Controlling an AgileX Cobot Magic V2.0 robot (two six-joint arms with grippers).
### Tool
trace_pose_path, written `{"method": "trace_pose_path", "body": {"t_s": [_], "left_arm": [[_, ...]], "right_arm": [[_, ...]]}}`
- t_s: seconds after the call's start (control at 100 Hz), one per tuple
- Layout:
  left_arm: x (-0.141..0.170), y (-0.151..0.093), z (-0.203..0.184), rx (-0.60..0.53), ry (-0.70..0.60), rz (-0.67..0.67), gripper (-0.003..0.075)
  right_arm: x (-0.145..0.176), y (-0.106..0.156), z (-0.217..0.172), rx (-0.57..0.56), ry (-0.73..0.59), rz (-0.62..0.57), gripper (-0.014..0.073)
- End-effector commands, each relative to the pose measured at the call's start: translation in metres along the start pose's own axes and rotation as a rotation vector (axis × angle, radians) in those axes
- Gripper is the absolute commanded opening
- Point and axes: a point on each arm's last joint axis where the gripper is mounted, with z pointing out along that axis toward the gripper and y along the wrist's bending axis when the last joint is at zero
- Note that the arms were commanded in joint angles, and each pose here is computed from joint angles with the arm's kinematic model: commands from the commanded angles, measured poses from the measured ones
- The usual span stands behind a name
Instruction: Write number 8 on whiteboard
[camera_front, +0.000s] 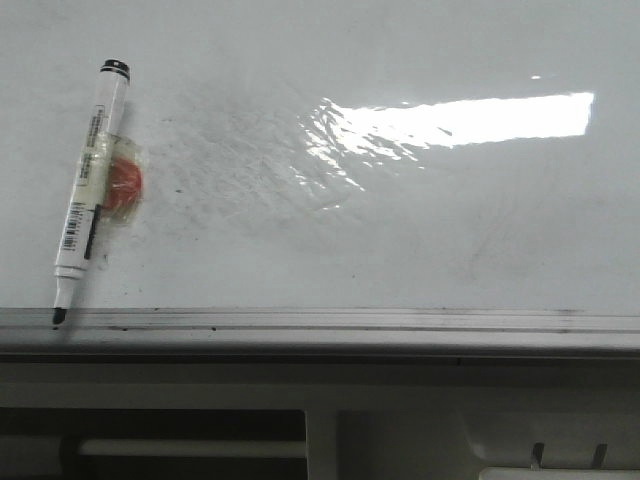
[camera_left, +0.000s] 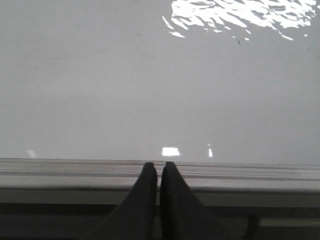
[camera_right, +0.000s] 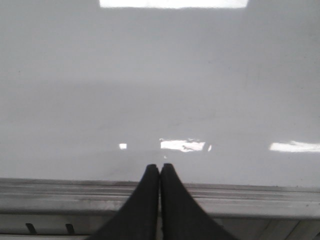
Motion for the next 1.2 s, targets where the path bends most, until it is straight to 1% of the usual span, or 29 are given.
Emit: {"method": "trace_pose_path", "body": {"t_s": [0.0, 0.83, 0.93, 1.08, 1.13, 1.16, 1.19], "left_arm": [[0.006, 0.001, 0.002, 0.003, -0.047, -0.017, -0.0020], [0.006, 0.001, 0.002, 0.003, -0.047, -0.017, -0.0020], [0.006, 0.001, 0.002, 0.003, -0.047, -0.017, -0.0020], [0.004, 0.000, 0.002, 0.005, -0.071, -0.022, -0.0020], [0.000, -0.001, 0.001, 0.022, -0.113, -0.081, -0.0020], [-0.003, -0.002, 0.001, 0.045, -0.142, -0.169, -0.0020], [-0.007, -0.003, 0.000, 0.064, -0.179, -0.261, -0.0020]], "right_arm": [[0.001, 0.000, 0.000, 0.011, -0.040, -0.004, -0.0043], [0.001, -0.001, 0.000, 0.016, -0.040, -0.019, -0.0043], [-0.003, -0.001, 0.000, 0.022, -0.080, -0.029, -0.0043], [-0.015, -0.002, -0.001, 0.032, -0.209, -0.032, -0.0043], [-0.020, -0.002, -0.003, 0.032, -0.272, -0.012, -0.0043], [-0.024, -0.002, -0.004, 0.030, -0.313, 0.017, -0.0043], [-0.028, -0.003, -0.005, 0.024, -0.366, 0.078, -0.0043]]}}
